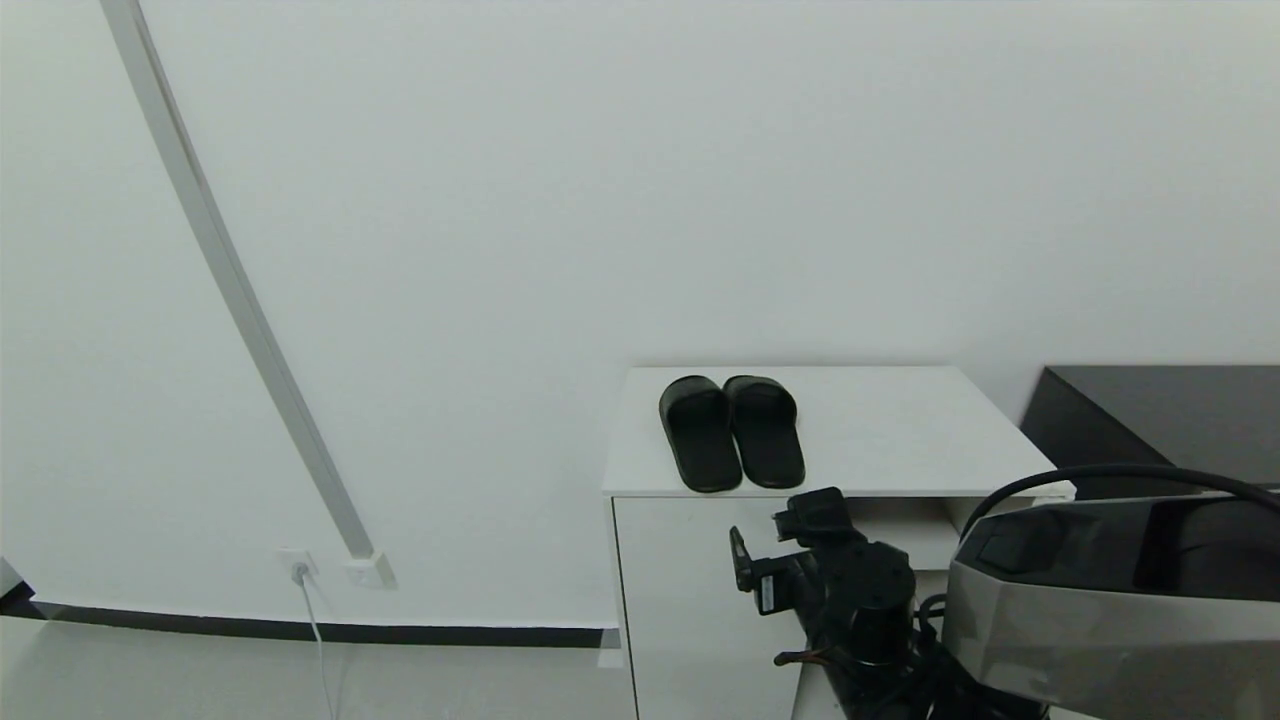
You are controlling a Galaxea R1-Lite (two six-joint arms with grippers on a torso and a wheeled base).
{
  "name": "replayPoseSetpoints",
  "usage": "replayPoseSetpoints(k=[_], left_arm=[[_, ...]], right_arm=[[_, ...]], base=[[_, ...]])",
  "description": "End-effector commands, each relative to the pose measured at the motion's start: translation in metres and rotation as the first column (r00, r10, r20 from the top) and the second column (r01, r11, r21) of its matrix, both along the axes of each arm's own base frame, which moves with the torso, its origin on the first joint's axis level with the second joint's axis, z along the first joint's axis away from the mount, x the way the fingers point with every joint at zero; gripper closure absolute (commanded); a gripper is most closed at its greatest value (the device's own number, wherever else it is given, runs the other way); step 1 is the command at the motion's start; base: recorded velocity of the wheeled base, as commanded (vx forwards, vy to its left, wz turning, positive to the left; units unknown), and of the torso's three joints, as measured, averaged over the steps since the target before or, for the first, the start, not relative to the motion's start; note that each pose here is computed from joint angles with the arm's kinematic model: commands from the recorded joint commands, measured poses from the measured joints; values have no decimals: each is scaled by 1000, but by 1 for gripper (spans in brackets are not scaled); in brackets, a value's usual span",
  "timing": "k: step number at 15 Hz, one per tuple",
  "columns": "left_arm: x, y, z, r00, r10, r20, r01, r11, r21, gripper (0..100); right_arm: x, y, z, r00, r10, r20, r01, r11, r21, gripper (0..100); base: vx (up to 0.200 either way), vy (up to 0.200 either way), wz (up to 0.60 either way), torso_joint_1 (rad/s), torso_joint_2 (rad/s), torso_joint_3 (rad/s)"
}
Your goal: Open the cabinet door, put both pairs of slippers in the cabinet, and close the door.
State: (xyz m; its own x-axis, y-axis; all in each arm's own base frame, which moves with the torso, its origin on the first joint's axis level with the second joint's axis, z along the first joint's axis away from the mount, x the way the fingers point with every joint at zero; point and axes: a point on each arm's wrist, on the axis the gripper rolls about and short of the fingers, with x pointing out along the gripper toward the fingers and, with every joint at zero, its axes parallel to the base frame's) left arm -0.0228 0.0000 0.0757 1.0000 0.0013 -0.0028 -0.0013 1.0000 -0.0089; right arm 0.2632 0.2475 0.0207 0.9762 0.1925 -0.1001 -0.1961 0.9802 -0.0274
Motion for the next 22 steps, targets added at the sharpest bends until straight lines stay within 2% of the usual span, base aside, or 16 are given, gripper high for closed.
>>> replayPoseSetpoints(k=[1,4,7,12,18,22], left_arm=[[0,0,0,1000,0,0,0,1000,0,100],[0,0,-1,1000,0,-2,0,1000,0,100],[0,0,0,1000,0,0,0,1000,4,100],[0,0,-1,1000,0,-2,0,1000,6,100],[0,0,-1,1000,-1,-2,1,1000,4,100],[0,0,0,1000,-3,0,3,1000,6,100]], right_arm=[[-1,0,2,1000,3,3,-3,1000,5,0],[-3,1,4,999,32,5,-32,999,7,0],[8,9,39,997,62,52,-63,998,27,0],[52,30,80,1000,14,-21,-12,997,77,0],[61,24,82,999,-19,-49,22,998,53,0],[62,24,71,997,-21,-77,23,999,30,0]], base=[[0,0,0,41,-76,-32],[0,0,0,0,0,0],[0,0,0,0,0,0],[0,0,0,0,0,0],[0,0,0,0,0,0],[200,0,0,-5,-2,1]])
